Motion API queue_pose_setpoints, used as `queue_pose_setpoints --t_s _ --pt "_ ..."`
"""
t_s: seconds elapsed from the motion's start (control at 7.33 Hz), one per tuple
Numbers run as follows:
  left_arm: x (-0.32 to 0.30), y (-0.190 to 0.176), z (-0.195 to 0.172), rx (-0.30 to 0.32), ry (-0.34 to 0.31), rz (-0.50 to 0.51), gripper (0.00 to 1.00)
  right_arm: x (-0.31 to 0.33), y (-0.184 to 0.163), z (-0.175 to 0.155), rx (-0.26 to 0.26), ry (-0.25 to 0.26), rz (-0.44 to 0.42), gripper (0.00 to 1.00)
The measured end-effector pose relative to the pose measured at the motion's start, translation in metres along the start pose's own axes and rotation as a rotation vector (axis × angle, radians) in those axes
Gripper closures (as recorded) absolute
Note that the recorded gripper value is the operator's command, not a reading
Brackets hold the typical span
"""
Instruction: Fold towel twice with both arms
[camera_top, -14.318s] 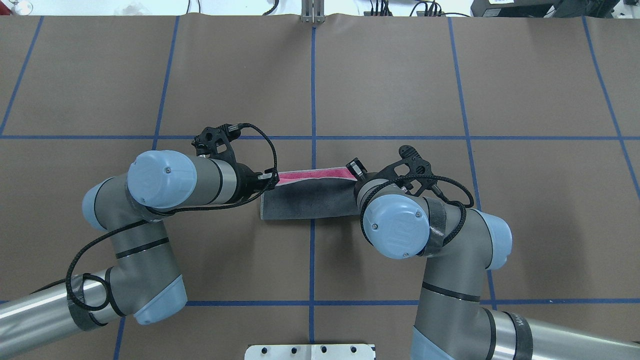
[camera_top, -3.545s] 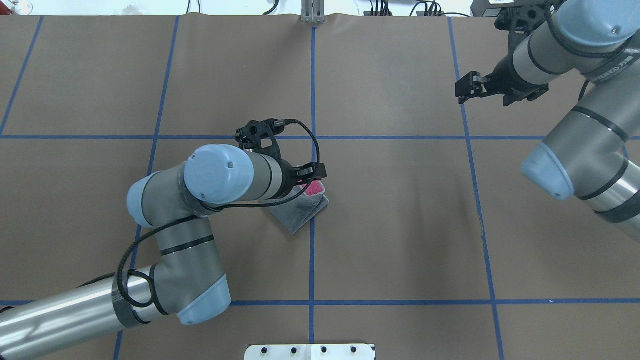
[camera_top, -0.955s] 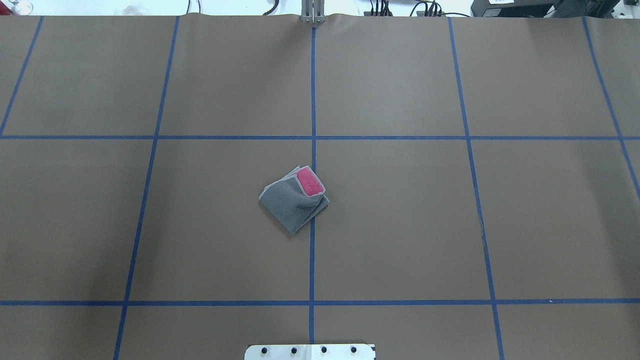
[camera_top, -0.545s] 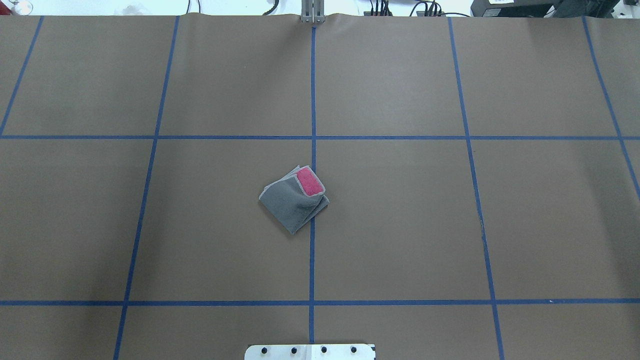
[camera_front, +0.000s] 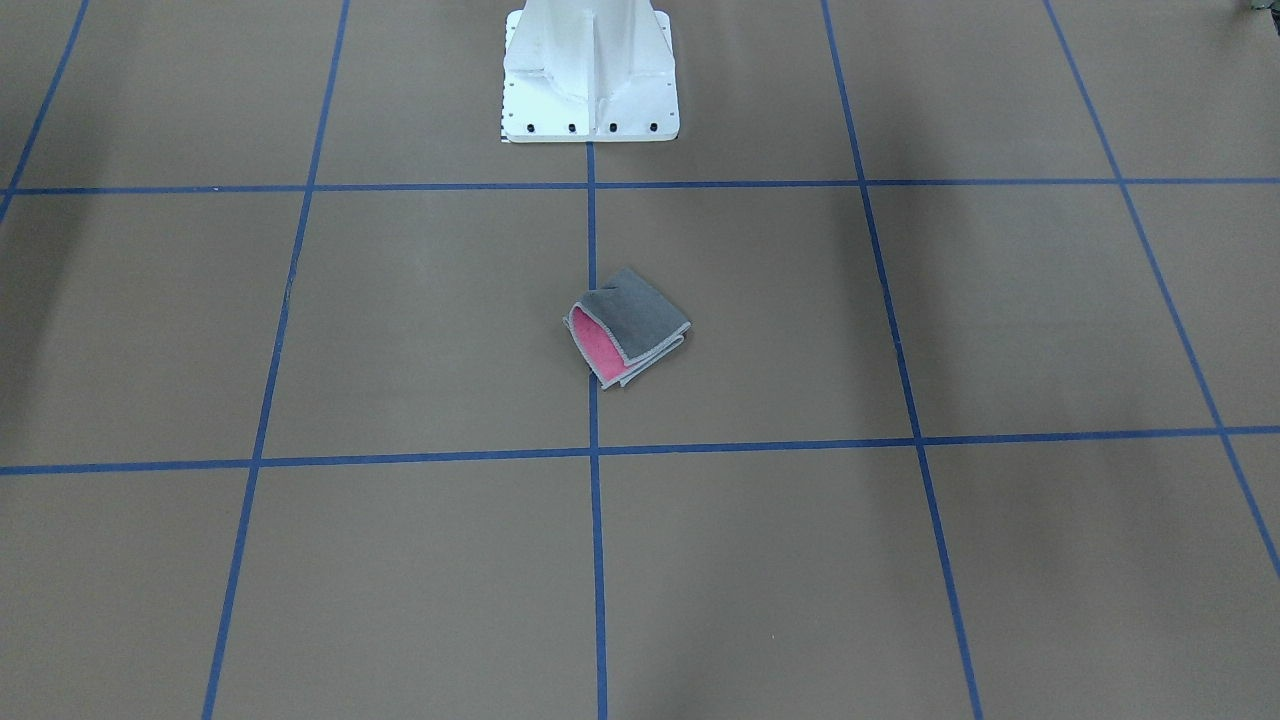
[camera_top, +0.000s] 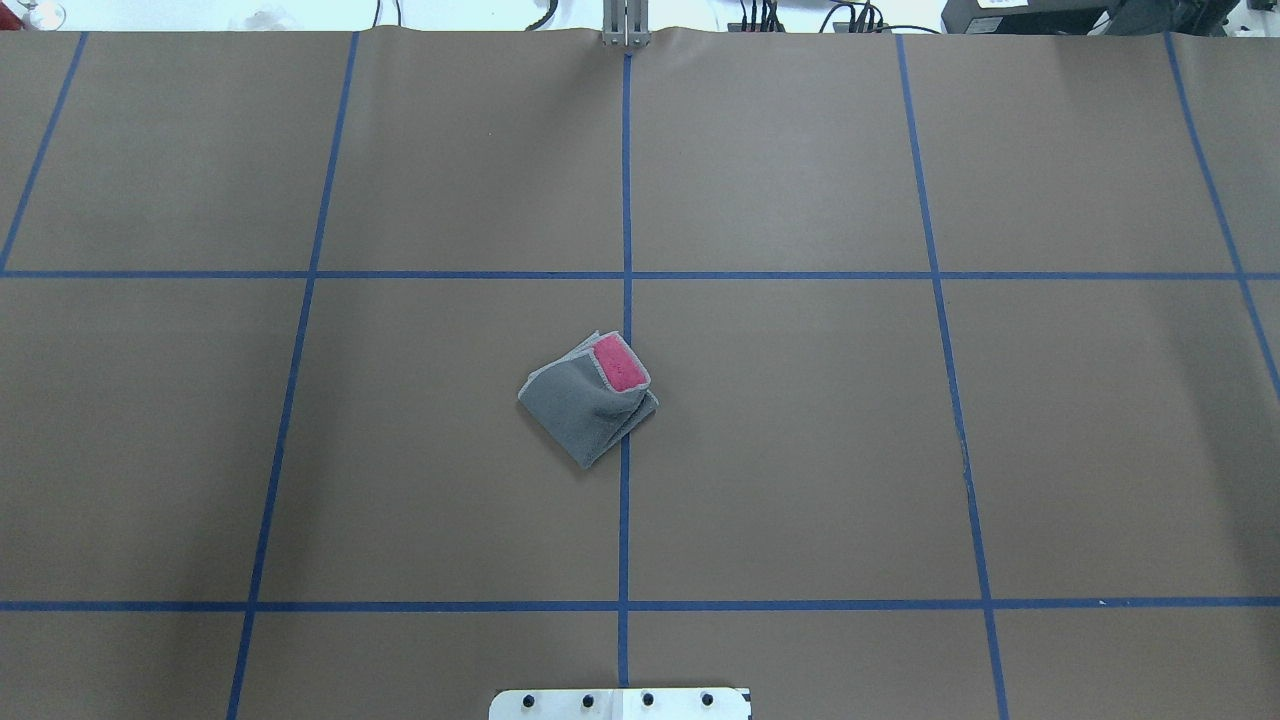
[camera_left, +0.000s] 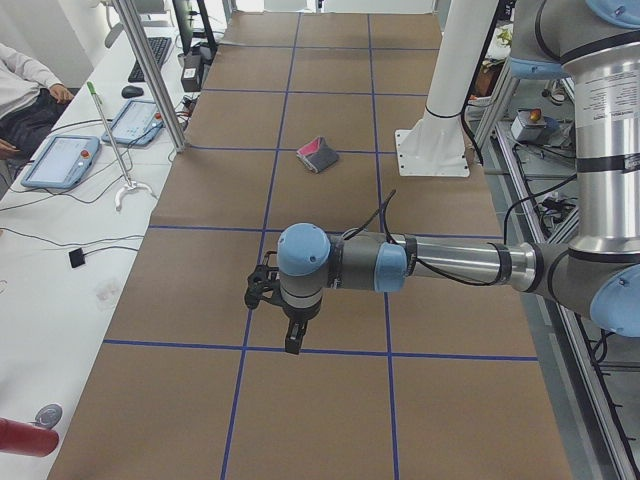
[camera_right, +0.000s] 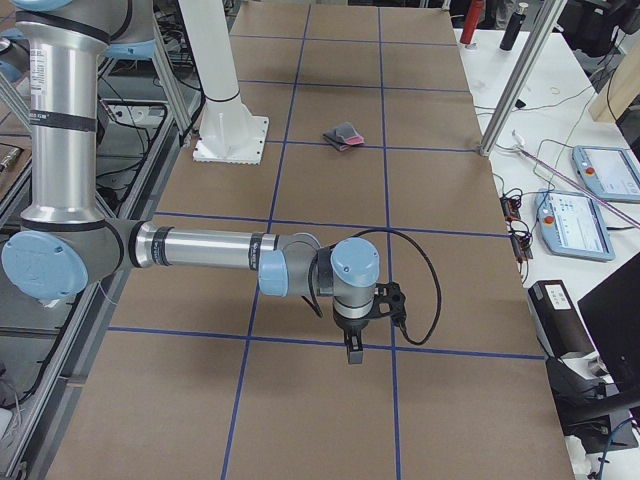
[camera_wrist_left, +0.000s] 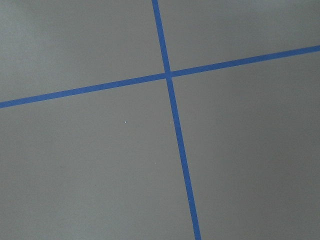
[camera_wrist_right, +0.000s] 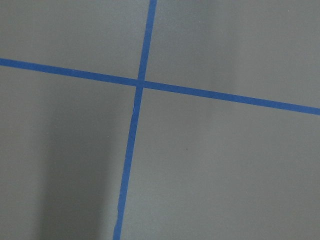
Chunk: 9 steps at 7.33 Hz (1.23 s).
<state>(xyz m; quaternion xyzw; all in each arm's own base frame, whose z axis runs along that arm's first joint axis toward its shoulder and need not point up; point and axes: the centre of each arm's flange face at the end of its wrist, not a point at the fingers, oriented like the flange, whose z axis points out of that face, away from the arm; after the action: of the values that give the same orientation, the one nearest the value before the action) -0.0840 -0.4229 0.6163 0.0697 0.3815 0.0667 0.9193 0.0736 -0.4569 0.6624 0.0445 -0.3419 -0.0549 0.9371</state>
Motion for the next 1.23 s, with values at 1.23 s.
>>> queue_pose_setpoints --t_s 1.23 --pt "-0.0032 0.0084 0.0048 -0.012 0.003 -0.014 0.0 -0.0028 -0.0023 -0.0036 0.007 0.0 -0.006 0.0"
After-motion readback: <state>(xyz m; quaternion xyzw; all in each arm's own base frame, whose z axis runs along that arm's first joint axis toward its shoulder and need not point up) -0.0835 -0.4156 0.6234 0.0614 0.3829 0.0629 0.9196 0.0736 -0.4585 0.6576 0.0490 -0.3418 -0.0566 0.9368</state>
